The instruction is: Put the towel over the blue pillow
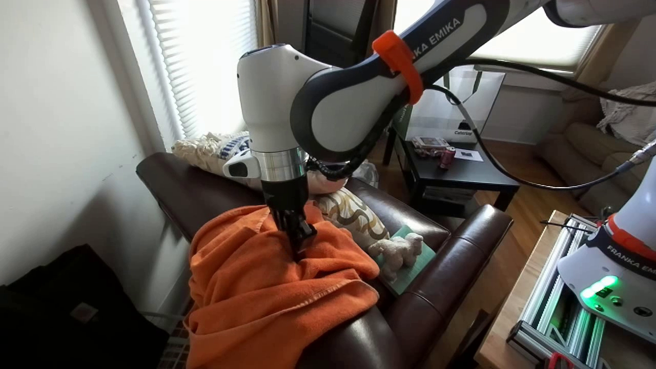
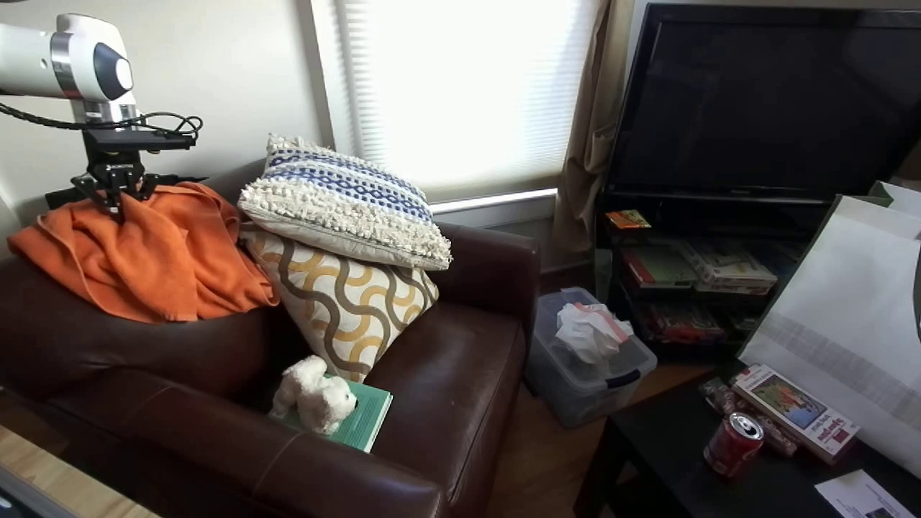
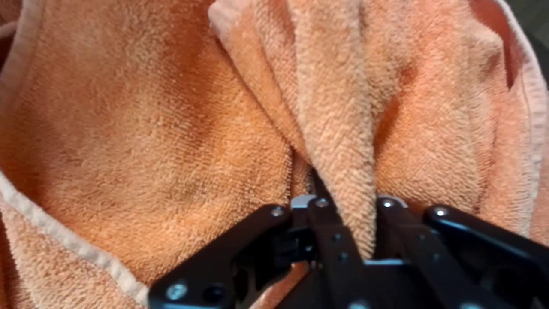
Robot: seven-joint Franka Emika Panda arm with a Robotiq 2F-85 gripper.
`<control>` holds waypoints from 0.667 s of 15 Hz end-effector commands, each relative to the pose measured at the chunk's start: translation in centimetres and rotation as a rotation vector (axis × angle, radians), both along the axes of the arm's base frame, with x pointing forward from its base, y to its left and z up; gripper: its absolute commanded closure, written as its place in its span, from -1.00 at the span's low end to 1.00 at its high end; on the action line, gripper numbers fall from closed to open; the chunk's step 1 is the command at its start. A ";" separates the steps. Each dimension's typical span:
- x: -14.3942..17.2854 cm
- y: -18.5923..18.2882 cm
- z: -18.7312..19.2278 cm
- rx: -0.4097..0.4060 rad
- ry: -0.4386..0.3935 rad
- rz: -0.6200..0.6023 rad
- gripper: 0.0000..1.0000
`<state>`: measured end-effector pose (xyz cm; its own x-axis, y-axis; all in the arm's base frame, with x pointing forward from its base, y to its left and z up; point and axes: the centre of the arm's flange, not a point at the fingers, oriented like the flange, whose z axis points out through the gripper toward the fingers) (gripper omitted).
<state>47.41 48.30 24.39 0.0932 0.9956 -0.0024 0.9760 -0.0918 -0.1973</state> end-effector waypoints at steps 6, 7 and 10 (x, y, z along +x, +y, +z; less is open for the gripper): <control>0.7 0.7 0.6 0.037 -0.017 -0.029 0.94; 1.3 1.3 2.1 0.088 -0.046 -0.052 0.97; 2.5 2.7 9.3 0.226 -0.179 -0.085 0.94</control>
